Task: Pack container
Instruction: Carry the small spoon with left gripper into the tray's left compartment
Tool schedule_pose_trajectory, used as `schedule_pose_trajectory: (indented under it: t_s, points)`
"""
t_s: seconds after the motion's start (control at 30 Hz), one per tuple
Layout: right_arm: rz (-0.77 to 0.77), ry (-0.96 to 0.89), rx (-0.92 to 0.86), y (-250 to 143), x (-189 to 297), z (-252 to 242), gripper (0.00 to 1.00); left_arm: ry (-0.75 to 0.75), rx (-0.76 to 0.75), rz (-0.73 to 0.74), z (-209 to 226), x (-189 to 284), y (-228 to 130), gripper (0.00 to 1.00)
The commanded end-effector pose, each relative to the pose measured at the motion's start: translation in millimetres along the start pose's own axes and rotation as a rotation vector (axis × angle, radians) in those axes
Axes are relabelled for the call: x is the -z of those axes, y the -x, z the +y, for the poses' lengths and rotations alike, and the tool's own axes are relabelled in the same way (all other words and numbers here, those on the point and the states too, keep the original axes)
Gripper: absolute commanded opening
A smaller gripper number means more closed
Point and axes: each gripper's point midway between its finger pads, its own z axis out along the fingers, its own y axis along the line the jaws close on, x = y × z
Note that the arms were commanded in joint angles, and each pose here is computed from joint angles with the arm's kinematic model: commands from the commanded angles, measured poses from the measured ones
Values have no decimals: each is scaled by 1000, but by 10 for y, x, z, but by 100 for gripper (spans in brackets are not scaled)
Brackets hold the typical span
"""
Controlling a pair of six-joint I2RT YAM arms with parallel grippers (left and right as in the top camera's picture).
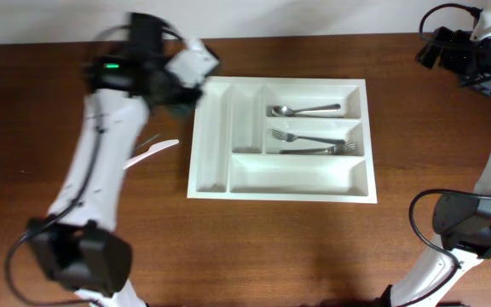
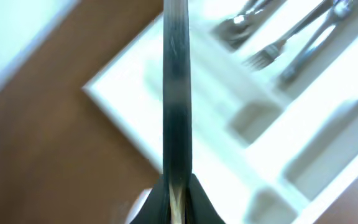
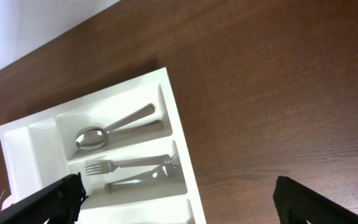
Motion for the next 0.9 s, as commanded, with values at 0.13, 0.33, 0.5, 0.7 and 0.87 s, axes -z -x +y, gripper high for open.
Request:
schedule_pose_trajectory:
  t_s: [0.13,0.33,0.5,0.7,0.87]
  points:
    - [12,14,-1,-15,-40,40,99,2,454,237,-240,-913,-352,2]
    - [12,14,-1,-16,-41,40,99,4,482,253,-211,-1168,-409,2]
    - [12,14,-1,-15,-40,40,99,12,473,214,-166,-1169,-310,2]
    - [12,14,-1,-15,-40,40,99,-25,489,223,-226,-1165,-327,2]
    - [13,14,-2,-17,-42,41,99,48,659,255,-105,-1203,-456,2]
